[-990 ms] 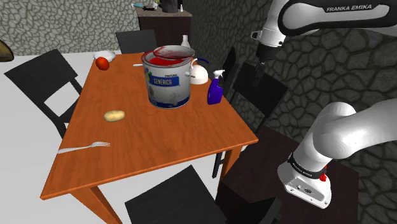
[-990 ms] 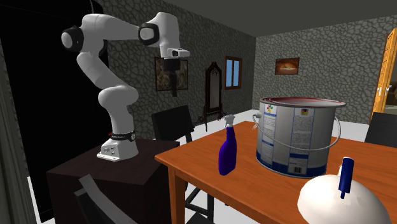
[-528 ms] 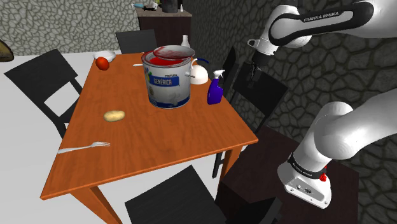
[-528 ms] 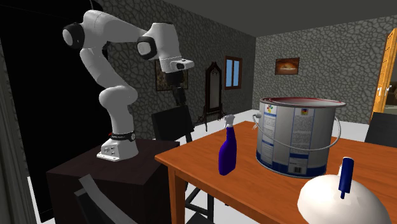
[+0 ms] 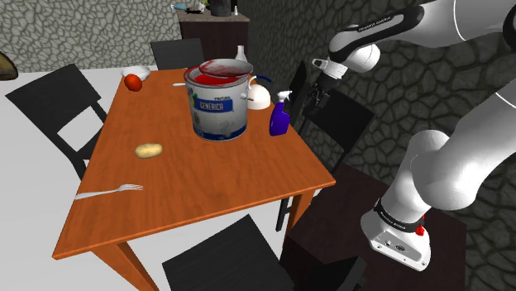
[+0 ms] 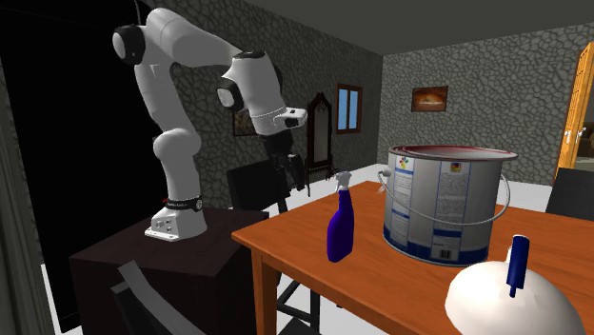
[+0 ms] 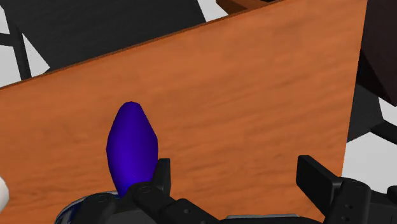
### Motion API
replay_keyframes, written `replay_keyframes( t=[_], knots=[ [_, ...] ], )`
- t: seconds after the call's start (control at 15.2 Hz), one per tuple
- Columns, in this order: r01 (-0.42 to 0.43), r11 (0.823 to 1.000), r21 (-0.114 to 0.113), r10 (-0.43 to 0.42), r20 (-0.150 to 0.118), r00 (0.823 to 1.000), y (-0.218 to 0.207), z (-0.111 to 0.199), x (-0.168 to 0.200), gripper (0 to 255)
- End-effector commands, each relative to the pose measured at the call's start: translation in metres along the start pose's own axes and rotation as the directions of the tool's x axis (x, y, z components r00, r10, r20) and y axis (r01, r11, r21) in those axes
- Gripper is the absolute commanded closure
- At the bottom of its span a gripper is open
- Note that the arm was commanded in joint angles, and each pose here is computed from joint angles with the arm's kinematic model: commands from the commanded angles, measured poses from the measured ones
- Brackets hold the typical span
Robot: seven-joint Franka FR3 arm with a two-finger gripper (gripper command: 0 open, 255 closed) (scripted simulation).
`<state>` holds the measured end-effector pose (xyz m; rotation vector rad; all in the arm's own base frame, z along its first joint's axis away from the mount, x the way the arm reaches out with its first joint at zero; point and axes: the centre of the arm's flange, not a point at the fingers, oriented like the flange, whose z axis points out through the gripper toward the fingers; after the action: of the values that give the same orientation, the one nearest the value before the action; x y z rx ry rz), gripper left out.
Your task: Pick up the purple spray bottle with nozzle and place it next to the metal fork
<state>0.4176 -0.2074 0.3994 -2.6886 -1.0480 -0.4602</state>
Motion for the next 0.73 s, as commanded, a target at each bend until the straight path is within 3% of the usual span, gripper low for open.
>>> replay_keyframes(
  t=[0.0,0.26,0.53,0.66],
  knots=[
    [0.064,0.998,0.005,-0.063,-0.036,0.997,0.026,0.015,0.0,0],
    [0.175,0.984,0.02,-0.172,-0.108,0.979,0.074,0.043,0.005,0],
    [0.286,0.958,0.027,-0.276,-0.181,0.944,0.12,0.071,0.017,0],
    [0.288,0.957,0.027,-0.279,-0.183,0.943,0.121,0.076,0.018,0]
  ],
)
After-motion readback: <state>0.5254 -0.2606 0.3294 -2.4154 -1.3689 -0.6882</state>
